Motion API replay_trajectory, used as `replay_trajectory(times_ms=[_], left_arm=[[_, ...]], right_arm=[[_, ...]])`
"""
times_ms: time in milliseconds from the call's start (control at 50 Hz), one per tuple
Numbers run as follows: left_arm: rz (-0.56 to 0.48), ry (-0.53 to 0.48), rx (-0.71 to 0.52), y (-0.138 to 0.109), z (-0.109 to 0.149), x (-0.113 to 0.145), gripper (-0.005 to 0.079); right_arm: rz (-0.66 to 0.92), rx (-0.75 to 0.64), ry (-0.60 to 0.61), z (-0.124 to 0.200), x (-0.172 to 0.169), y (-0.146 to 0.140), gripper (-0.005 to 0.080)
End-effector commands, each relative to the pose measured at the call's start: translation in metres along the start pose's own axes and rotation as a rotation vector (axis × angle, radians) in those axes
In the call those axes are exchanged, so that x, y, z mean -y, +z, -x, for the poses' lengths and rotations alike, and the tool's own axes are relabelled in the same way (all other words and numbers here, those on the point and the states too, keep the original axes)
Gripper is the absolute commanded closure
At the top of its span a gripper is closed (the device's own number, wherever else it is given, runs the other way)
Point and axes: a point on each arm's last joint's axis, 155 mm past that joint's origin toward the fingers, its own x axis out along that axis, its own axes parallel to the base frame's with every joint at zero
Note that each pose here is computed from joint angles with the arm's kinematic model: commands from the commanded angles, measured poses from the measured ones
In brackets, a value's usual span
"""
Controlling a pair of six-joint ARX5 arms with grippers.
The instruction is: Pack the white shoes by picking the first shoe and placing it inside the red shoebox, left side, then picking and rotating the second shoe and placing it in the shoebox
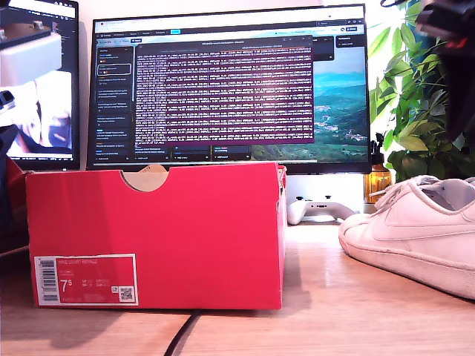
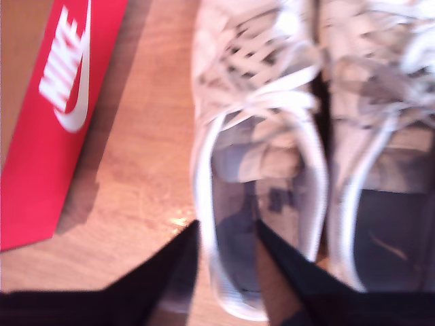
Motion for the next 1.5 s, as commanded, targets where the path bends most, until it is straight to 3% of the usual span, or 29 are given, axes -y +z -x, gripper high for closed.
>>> replay_trajectory(times_ms=[0, 660, 740, 840, 920, 1100, 1480], left_arm=[[-0.002, -0.001, 0.015, 0.004, 0.000, -0.002, 0.0762], [-0.002, -0.006, 0.021, 0.005, 0.000, -0.001, 0.0761], [-0.002, -0.006, 0.021, 0.005, 0.000, -0.001, 0.0761], [-0.002, -0.006, 0.021, 0.005, 0.000, -0.001, 0.0762], [-0.002, -0.005, 0.021, 0.005, 0.000, -0.001, 0.0762], [-0.002, -0.004, 0.019, 0.005, 0.000, -0.002, 0.0762], [-0.003, -0.012, 0.016, 0.004, 0.000, 0.000, 0.0762]], right_arm=[[0.032, -0.040, 0.011, -0.010, -0.006, -0.004, 0.0442], [0.085, -0.341, -0.009, -0.091, -0.002, -0.043, 0.0449], [0.087, -0.343, -0.008, -0.096, -0.001, -0.042, 0.0515], [0.090, -0.309, -0.007, -0.100, -0.002, -0.034, 0.0779], [0.080, -0.277, -0.008, -0.102, -0.002, -0.026, 0.0765], [0.043, -0.246, -0.001, -0.092, -0.012, -0.013, 0.0765], [-0.011, -0.002, 0.118, -0.010, -0.075, 0.072, 0.0765]])
